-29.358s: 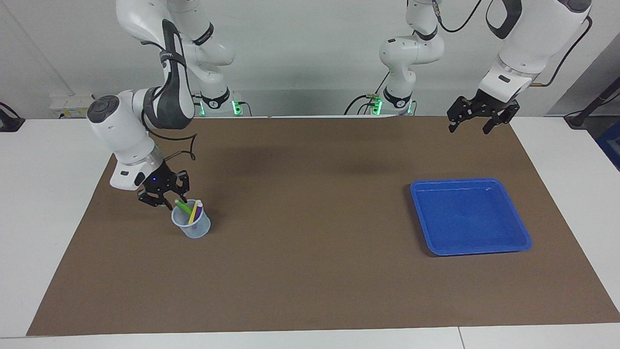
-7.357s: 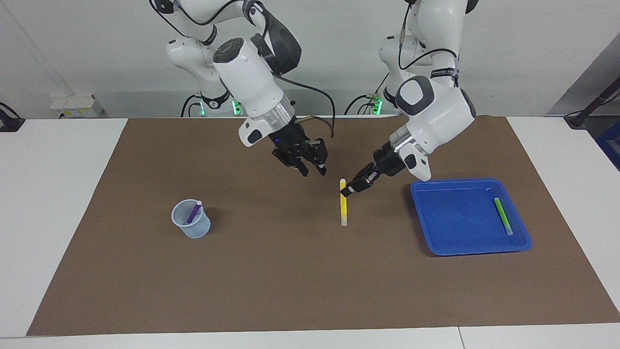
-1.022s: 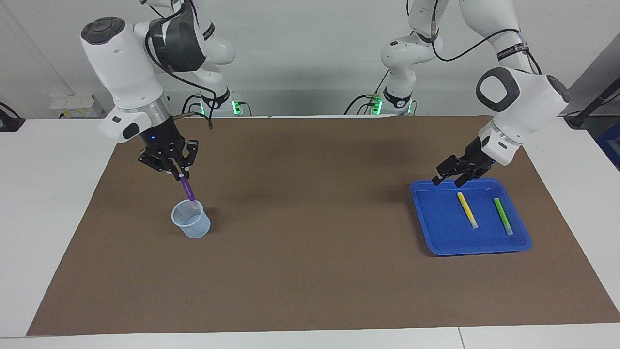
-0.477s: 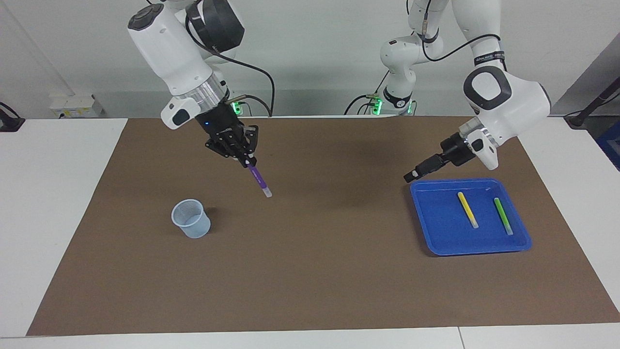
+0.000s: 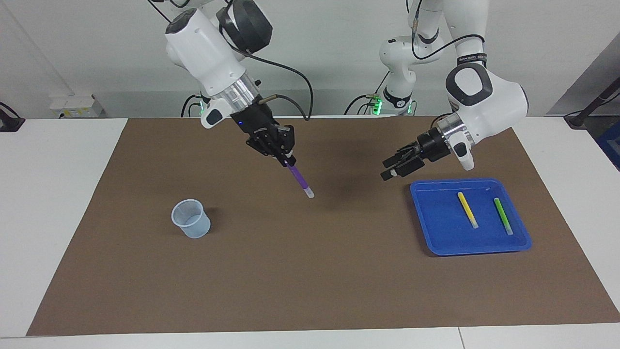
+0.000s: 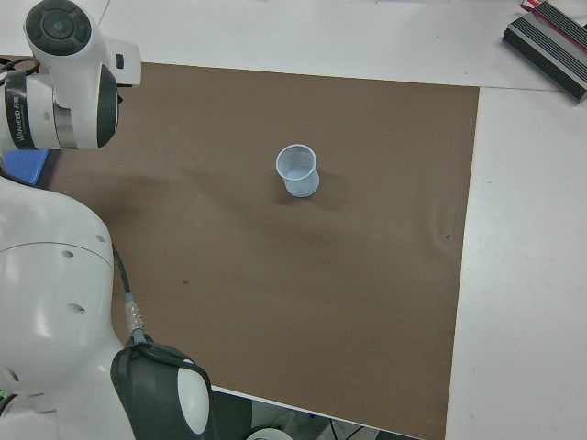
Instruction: Right arm passes pens to left for tray arrangement
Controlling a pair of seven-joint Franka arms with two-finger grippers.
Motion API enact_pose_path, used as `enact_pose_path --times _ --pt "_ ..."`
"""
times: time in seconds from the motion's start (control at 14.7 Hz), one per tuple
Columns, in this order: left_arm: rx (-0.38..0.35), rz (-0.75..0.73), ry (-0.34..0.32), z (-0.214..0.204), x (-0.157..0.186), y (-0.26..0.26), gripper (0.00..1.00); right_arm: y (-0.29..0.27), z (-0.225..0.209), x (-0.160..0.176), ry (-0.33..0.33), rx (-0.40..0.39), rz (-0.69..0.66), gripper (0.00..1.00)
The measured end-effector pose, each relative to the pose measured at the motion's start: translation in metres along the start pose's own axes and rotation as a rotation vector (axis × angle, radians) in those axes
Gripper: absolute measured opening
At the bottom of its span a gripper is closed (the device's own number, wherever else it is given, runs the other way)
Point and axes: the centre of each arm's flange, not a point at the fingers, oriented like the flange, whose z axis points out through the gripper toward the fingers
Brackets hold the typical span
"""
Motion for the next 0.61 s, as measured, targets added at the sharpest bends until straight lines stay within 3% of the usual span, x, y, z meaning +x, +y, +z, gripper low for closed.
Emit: enact_pose_path --times 0.14,0.34,0.41,0.61 --pt "-0.023 -0.015 -0.008 0.008 -0.008 0.004 1.0 -0.002 0.016 -0.006 0.005 0.015 0.02 0.19" --pt "-0.075 -0.008 0.041 0.03 -0.02 0.01 0.97 -0.003 0.027 -0.013 -0.007 0.011 0.017 0.19" --pt "-0.089 -0.005 0.06 0.04 -0.022 0.011 0.91 -0.003 0.027 -0.013 -0.007 0.011 0.017 0.19" --pt "-0.109 -0.01 0.087 0.051 -0.017 0.011 0.89 -0.003 0.027 -0.013 -0.006 0.012 0.018 0.19"
